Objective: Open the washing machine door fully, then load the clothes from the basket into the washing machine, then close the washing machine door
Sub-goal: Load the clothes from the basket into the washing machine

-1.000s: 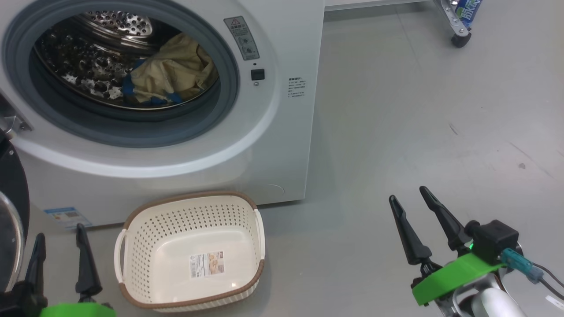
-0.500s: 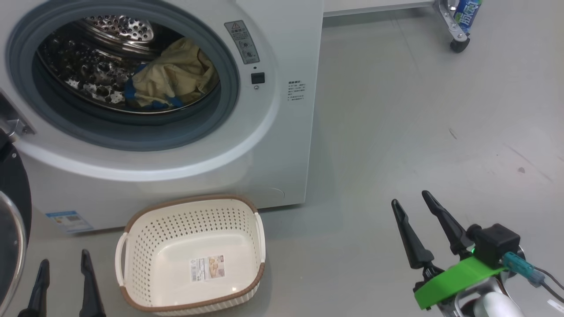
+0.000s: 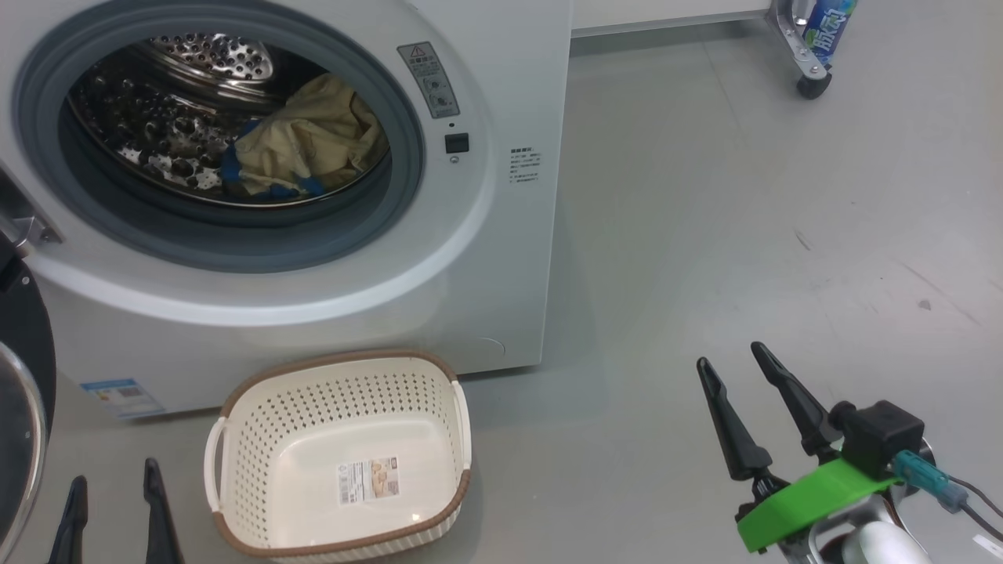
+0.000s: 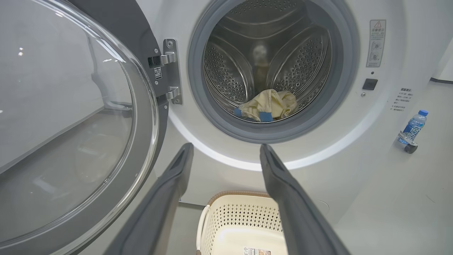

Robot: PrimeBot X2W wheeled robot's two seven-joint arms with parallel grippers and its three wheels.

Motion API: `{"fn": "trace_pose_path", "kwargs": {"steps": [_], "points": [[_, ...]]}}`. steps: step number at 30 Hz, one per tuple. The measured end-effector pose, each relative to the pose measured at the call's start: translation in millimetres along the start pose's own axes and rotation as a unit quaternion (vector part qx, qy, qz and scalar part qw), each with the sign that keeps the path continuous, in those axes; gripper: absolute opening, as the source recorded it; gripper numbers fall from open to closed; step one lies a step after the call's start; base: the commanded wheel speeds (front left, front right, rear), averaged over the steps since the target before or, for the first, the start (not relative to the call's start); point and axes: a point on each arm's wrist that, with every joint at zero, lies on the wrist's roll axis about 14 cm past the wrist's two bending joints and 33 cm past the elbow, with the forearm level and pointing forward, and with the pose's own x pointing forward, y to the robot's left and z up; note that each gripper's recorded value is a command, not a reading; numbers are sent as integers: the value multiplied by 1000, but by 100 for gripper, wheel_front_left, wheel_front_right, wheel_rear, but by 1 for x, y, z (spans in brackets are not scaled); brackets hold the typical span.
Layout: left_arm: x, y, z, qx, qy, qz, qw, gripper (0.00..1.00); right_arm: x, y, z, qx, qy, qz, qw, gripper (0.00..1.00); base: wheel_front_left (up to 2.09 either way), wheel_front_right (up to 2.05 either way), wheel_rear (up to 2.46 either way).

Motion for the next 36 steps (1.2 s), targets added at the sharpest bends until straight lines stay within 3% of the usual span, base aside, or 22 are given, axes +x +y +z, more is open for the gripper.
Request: {"fn": "trace_pose_path", "kwargs": {"steps": [36], "points": [[4,5,-11,-4,17,14,1000,100,6,-1,-12,5,18,1,1000,100,-5,5,0]]}}
